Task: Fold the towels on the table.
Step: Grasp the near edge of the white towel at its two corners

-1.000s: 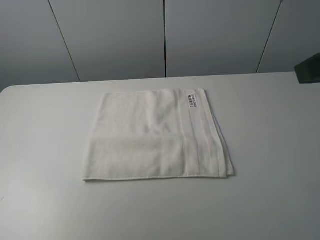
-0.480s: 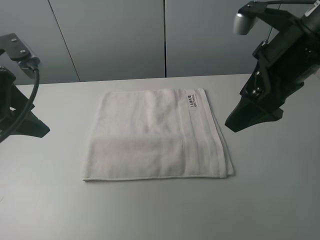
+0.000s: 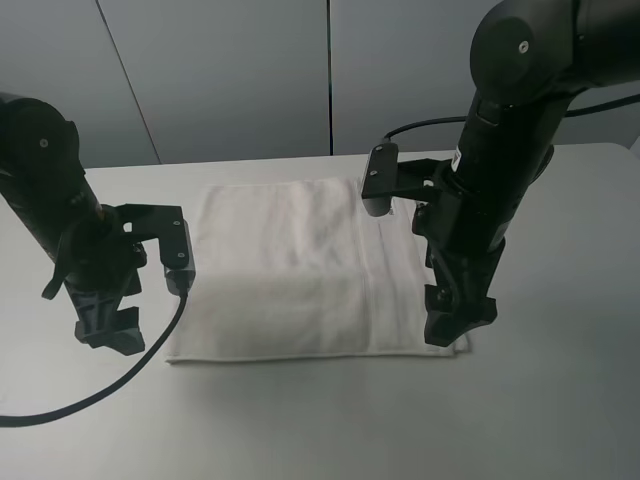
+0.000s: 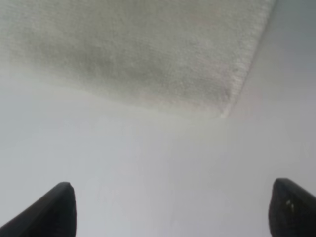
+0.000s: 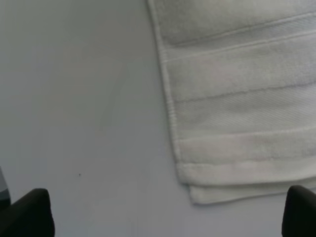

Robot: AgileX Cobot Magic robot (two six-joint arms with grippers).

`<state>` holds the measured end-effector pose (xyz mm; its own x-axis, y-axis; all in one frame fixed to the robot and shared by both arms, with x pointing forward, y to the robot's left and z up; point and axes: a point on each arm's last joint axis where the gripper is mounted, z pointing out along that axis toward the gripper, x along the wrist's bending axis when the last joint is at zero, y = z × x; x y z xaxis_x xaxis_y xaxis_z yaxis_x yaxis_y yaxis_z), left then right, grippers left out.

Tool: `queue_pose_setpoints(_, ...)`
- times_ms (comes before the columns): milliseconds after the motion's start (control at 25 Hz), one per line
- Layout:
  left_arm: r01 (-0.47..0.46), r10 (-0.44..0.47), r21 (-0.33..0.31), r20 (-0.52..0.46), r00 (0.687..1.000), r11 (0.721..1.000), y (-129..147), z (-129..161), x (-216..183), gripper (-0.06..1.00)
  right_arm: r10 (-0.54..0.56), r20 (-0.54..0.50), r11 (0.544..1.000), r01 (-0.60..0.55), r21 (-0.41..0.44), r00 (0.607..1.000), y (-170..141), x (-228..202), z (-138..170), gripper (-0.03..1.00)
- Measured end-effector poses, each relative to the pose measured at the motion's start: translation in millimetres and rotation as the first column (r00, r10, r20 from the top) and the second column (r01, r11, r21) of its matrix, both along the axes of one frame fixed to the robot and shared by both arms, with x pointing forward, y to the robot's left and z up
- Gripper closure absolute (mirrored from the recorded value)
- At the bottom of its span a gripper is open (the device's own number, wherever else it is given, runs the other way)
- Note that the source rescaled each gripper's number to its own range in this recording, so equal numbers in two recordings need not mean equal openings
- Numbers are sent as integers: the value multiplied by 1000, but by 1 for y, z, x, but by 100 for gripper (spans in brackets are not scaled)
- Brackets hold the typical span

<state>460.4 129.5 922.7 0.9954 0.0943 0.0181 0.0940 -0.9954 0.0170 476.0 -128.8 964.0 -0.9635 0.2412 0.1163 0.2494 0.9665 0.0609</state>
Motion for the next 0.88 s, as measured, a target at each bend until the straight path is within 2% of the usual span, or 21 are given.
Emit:
queue_pose_setpoints(200,46,-46,5,0,999,999,-8,-14,0,-5,25,-25,1000,-25,-17,999,3,6,-19,-3)
queue_pose_setpoints(440,98,-97,-13,20,995,995,-17,-15,-3,-5,35,-49,999,-37,-34,998,4,7,-33,-3)
queue_pose_setpoints(720,133,-133,-15,29,991,991,-23,-17,-7,-5,55,-97,997,-60,-47,994,-7,-11,-56,-3)
queue_pose_setpoints(880,135,-135,0,2,991,991,-25,-28,-8,-5,79,-99,995,-85,-50,992,-4,-19,-60,-3)
